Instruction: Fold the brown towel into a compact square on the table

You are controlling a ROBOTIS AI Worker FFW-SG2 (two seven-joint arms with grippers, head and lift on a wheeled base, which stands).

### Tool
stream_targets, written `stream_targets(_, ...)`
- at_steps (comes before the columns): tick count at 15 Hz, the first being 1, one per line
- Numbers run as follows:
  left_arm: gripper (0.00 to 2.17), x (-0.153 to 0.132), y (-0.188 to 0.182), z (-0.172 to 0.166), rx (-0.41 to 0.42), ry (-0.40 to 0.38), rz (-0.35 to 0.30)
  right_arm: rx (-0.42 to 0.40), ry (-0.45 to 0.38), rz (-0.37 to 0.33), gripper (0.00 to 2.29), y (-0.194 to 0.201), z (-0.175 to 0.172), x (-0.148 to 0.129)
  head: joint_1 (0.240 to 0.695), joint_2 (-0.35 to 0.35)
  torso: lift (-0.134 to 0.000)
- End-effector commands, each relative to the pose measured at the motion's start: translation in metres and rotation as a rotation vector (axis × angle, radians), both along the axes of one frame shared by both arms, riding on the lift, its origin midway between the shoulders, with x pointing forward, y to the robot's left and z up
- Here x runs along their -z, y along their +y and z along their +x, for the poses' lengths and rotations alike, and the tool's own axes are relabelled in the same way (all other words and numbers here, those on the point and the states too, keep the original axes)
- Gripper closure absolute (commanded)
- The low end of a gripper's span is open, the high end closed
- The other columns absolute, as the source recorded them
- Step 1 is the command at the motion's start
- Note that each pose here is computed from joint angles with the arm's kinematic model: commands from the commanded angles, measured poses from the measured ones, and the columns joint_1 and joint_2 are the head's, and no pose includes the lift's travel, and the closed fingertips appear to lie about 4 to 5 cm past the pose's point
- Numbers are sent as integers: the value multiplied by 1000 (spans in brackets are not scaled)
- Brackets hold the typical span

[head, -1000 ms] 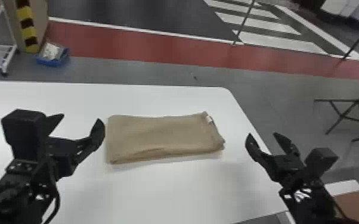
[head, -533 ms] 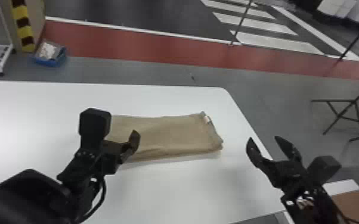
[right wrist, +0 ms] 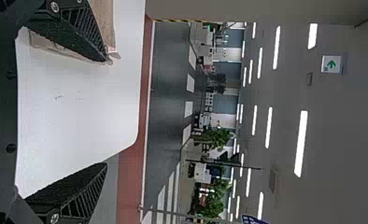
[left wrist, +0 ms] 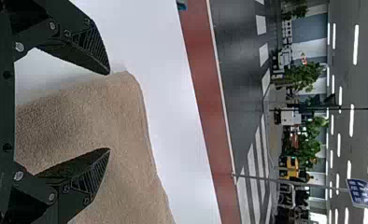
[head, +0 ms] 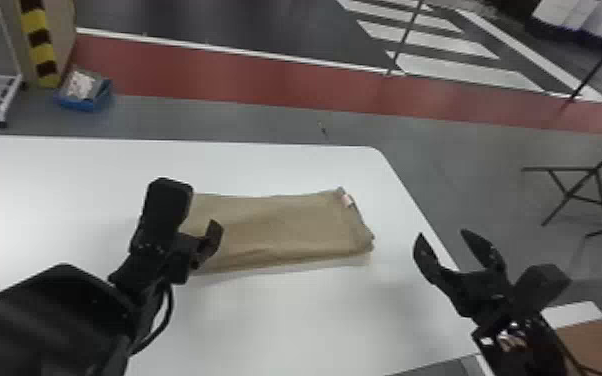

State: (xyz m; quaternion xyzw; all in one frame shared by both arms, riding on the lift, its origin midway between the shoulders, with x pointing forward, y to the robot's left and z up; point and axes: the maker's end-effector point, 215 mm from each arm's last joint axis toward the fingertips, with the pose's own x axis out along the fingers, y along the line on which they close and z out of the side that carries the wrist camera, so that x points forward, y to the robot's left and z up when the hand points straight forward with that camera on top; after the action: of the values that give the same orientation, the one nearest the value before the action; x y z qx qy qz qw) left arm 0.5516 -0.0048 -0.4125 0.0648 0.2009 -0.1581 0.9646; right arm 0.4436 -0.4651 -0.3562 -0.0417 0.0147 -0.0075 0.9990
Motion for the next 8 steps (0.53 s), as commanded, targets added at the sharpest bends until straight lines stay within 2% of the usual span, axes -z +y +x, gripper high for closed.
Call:
stream_targets(1, 397, 11, 19, 7, -25, 29, 36, -1, 3, 1, 83, -3, 5, 2, 695, -350, -128)
stream_targets(2, 522, 13, 21, 6, -27, 31, 40, -1, 5, 1, 83, -3, 6, 3, 695, -350, -128)
stream_targets(8, 539, 36, 19, -9, -8, 91, 64, -7, 0, 5, 83, 0, 13, 3, 695, -350, -128)
